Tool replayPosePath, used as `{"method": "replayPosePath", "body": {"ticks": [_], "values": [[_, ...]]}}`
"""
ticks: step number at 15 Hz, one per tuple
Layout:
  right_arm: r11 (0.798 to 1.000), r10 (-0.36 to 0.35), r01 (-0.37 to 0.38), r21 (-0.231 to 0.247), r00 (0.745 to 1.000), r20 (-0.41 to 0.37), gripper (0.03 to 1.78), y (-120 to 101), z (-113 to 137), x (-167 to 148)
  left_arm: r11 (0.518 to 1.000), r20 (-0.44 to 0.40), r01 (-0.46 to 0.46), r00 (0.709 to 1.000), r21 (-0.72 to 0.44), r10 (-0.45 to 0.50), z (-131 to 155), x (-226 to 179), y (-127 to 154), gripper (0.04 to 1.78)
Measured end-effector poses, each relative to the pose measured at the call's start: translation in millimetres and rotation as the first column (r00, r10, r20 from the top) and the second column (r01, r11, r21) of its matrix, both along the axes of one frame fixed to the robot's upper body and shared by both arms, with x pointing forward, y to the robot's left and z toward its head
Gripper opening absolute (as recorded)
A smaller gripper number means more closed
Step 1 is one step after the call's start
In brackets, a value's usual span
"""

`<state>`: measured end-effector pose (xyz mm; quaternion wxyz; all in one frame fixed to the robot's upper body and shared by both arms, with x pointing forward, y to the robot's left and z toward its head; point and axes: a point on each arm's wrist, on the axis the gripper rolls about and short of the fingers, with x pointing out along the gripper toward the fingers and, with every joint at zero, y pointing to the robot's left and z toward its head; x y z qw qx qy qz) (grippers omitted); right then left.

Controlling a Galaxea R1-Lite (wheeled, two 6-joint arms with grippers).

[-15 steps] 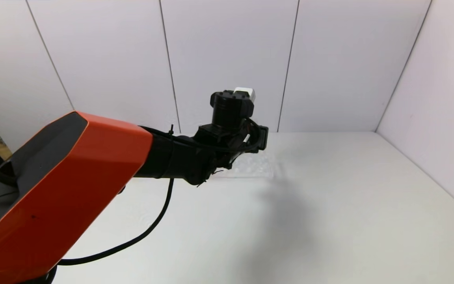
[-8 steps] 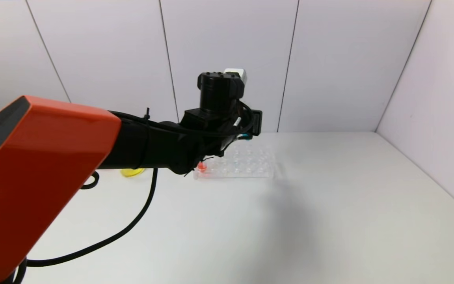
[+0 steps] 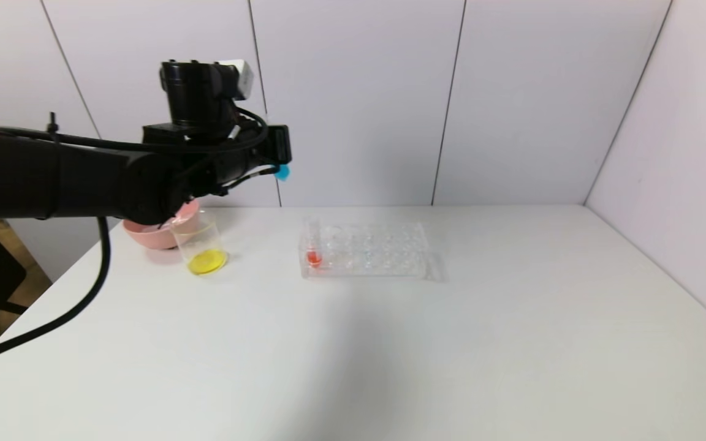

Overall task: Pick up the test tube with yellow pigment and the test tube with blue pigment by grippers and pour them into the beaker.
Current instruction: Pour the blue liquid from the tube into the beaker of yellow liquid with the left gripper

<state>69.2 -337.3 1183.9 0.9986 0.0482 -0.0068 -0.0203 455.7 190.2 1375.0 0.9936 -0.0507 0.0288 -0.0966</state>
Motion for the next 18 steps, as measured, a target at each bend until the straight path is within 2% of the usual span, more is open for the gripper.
{"method": "replayPosePath", "body": {"ticks": [7,11,14,18], "values": [[1.000,0.000,0.000,0.000,1.000,0.000,1.71,0,0,0,0.990,-0.010,-0.142,0.990,0.010,0.142,9,-21,126,0.46],[1.000,0.000,0.000,0.000,1.000,0.000,1.71,0,0,0,0.978,-0.015,-0.209,0.978,0.025,0.209,8,-33,182,0.46],[1.000,0.000,0.000,0.000,1.000,0.000,1.71,0,0,0,0.974,-0.036,-0.225,0.973,0.038,0.227,1,-39,209,0.46],[1.000,0.000,0.000,0.000,1.000,0.000,1.71,0,0,0,0.975,-0.067,-0.218,0.973,0.035,0.220,-9,-43,219,0.46]]}}
